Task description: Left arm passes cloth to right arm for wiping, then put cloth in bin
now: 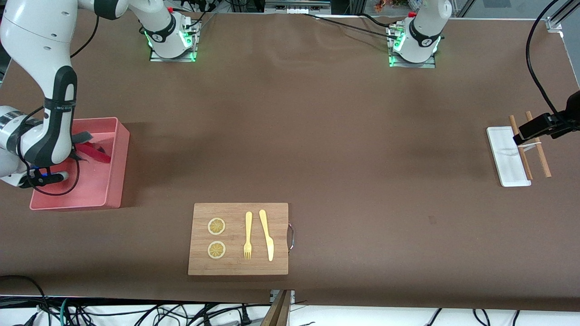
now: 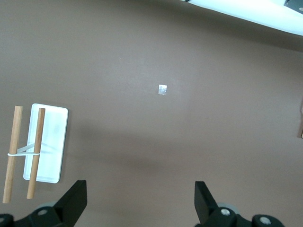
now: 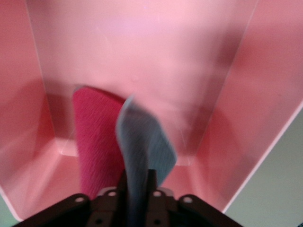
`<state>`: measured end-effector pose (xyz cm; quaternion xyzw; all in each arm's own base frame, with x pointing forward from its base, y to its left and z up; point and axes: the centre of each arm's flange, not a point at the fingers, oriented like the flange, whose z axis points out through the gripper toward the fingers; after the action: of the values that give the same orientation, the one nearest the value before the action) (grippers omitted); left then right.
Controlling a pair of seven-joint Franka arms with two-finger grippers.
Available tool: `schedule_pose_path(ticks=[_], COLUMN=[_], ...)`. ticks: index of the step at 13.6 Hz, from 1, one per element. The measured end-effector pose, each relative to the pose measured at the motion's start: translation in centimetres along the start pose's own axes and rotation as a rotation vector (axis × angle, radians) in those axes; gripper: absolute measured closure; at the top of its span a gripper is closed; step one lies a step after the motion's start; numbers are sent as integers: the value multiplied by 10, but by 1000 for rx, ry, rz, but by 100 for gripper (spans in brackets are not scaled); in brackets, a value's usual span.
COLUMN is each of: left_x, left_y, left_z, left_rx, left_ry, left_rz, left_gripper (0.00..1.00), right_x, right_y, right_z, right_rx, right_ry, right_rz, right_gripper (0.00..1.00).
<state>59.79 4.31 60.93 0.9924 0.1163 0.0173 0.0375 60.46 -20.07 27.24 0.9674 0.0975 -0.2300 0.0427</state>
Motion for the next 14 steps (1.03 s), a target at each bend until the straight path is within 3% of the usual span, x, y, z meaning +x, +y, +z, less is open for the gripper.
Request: schedule_pose_path(ticks=[4,7,11,14], left_x=[0,0,0,0], left_y=[0,0,1,1], left_z=[-1,-1,-1,-1], left_rx=[0,-1,-1,-1], left_ry=[2,3,3,3], left_rz=[0,1,1,1], left_gripper=[0,0,0,0], right_x=[5,4,-7,-21], right_y=[-4,-14,-59,-126], right_z=[-18,-60,-138,-198], right_rx=[26,55,112,68], right_ry=[65,122,154,188], right_rz=[4,-6,103,130], right_gripper=[32,1,0,0])
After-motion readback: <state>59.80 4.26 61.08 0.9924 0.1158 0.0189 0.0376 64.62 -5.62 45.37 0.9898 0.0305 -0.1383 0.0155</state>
